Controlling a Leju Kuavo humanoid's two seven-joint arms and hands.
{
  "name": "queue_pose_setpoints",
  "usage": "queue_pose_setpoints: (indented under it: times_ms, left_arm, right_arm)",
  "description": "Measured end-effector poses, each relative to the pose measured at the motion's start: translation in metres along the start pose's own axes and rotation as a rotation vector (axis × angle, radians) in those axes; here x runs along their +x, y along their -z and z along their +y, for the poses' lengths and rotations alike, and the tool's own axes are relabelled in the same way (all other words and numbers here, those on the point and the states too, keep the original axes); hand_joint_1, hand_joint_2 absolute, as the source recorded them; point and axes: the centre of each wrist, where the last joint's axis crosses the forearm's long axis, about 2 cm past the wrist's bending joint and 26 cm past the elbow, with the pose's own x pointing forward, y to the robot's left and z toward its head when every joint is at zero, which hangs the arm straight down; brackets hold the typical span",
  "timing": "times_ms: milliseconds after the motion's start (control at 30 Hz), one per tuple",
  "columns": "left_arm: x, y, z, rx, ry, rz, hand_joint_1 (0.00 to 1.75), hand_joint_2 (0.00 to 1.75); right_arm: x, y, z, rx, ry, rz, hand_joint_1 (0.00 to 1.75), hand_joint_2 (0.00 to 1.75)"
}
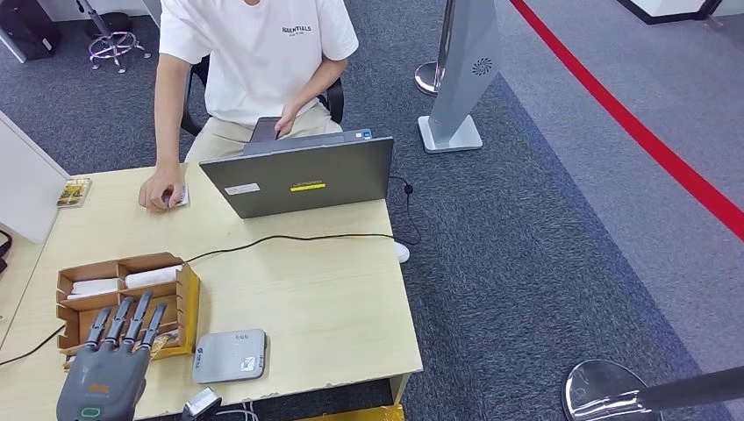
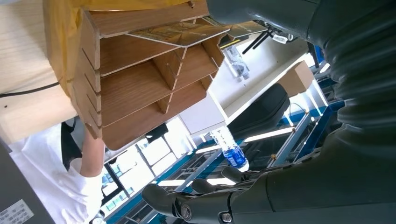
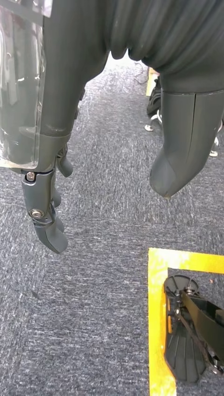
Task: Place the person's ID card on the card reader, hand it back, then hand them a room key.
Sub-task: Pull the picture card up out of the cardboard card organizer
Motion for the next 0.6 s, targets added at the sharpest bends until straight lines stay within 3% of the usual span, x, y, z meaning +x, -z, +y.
queue_pose_setpoints:
  times_ms: [600]
  left_arm:
    - [-0.0006,0.0039,-0.0089,-0.013,0.023,0.062,0.0,1.75]
  right_arm:
    - [0.0005,0.0002,-0.0008,0.0,-0.013,0.002,0.0,1.75]
